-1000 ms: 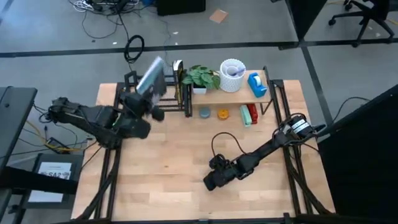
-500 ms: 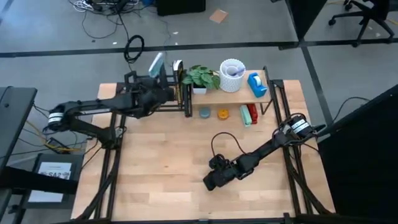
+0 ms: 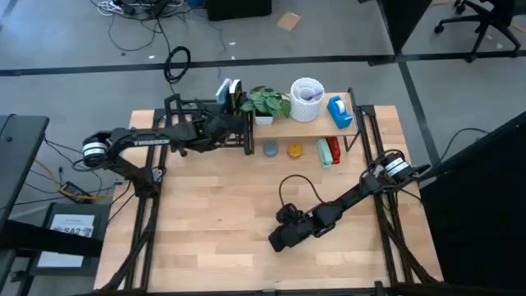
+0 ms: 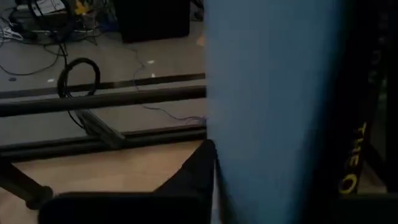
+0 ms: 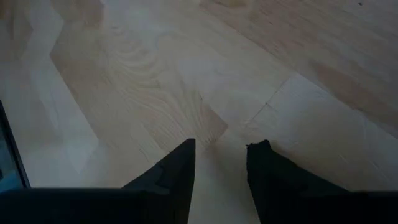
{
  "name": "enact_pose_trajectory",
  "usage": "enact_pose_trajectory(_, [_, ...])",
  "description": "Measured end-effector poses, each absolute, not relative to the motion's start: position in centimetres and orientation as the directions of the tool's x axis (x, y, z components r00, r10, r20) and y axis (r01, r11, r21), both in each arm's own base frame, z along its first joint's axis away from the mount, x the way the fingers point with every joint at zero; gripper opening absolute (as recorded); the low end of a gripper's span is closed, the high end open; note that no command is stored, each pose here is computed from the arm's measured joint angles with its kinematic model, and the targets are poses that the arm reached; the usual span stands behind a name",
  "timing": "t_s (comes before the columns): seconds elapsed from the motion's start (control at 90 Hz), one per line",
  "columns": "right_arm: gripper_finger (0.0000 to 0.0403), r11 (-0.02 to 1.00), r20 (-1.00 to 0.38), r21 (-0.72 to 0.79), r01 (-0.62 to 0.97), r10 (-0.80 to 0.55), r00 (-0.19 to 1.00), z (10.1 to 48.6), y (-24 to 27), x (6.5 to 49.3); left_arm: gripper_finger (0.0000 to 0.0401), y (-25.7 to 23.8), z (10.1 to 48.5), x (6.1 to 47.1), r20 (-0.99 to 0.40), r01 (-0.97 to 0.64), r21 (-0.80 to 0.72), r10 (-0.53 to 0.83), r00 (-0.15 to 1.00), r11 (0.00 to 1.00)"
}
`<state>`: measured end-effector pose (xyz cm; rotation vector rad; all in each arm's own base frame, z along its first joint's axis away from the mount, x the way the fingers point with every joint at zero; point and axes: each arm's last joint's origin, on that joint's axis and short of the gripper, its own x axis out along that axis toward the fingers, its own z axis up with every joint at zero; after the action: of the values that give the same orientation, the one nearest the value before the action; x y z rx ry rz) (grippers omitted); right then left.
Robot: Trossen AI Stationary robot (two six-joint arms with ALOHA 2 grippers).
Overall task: Stock shelves
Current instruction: Put the blue book on the black book shelf, then remove the purple pen from the white pen organizer on the shelf
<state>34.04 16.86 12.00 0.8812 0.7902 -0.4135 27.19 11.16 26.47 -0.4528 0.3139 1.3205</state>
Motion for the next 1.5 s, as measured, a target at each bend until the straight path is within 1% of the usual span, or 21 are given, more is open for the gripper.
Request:
enact_pose_trajectory(0.111, [0.0114, 0.586, -0.756, 0.522, 0.619, -0.019, 0.655, 12.0, 16.8, 34.0, 0.0069, 11.2, 26.5, 27.2, -0.470, -0.972, -0.147, 0.852, 0.233, 0.185])
enact_pose_trajectory(0.256, [0.0114, 0.587, -0.754, 0.521, 0.620, -0.024, 0.656, 12.0, 16.8, 34.0, 0.0112, 11.1, 27.0, 27.4, -0.463, -0.953, -0.210, 0.837, 0.292, 0.216])
enact_pose_trajectory(0.367, [0.0114, 0.587, -0.754, 0.521, 0.620, -0.024, 0.657, 12.0, 16.8, 34.1, 0.0137, 11.2, 27.5, 27.9, -0.443, -0.928, -0.249, 0.819, 0.364, 0.278])
enact_pose_trajectory(0.478, [0.0114, 0.587, -0.754, 0.521, 0.620, -0.024, 0.657, 12.0, 16.8, 34.1, 0.0150, 11.2, 28.0, 28.1, -0.422, -0.907, -0.270, 0.806, 0.414, 0.324])
enact_pose_trajectory(0.611, [0.0114, 0.587, -0.754, 0.521, 0.619, -0.024, 0.657, 12.0, 16.8, 34.1, 0.0152, 11.0, 28.8, 27.9, -0.400, -0.890, -0.297, 0.801, 0.445, 0.347])
enact_pose_trajectory(0.822, [0.0114, 0.587, -0.753, 0.522, 0.619, -0.026, 0.658, 12.0, 16.8, 34.1, 0.0152, 10.8, 30.4, 27.1, -0.348, -0.866, -0.352, 0.809, 0.474, 0.356])
enact_pose_trajectory(1.022, [0.0114, 0.586, -0.749, 0.523, 0.619, -0.030, 0.662, 12.1, 16.8, 34.1, 0.0152, 10.5, 30.9, 26.8, -0.333, -0.865, -0.311, 0.807, 0.488, 0.395])
enact_pose_trajectory(1.144, [0.0114, 0.588, -0.747, 0.524, 0.616, -0.030, 0.664, 12.1, 17.0, 34.0, 0.0152, 10.0, 31.7, 26.4, -0.311, -0.856, -0.252, 0.800, 0.513, 0.451])
enact_pose_trajectory(1.267, [0.0114, 0.588, -0.746, 0.524, 0.616, -0.032, 0.666, 12.1, 17.0, 34.0, 0.0150, 8.9, 32.9, 25.5, -0.282, -0.834, -0.101, 0.788, 0.547, 0.543])
enact_pose_trajectory(1.367, [0.0114, 0.588, -0.745, 0.525, 0.615, -0.032, 0.666, 12.1, 17.0, 34.0, 0.0137, 7.7, 33.8, 24.4, -0.274, -0.819, -0.029, 0.784, 0.557, 0.572])
enact_pose_trajectory(1.5, [0.0114, 0.589, -0.742, 0.523, 0.616, -0.042, 0.669, 12.1, 17.0, 34.0, 0.0115, 5.7, 35.1, 22.9, -0.253, -0.784, 0.003, 0.759, 0.600, 0.621])
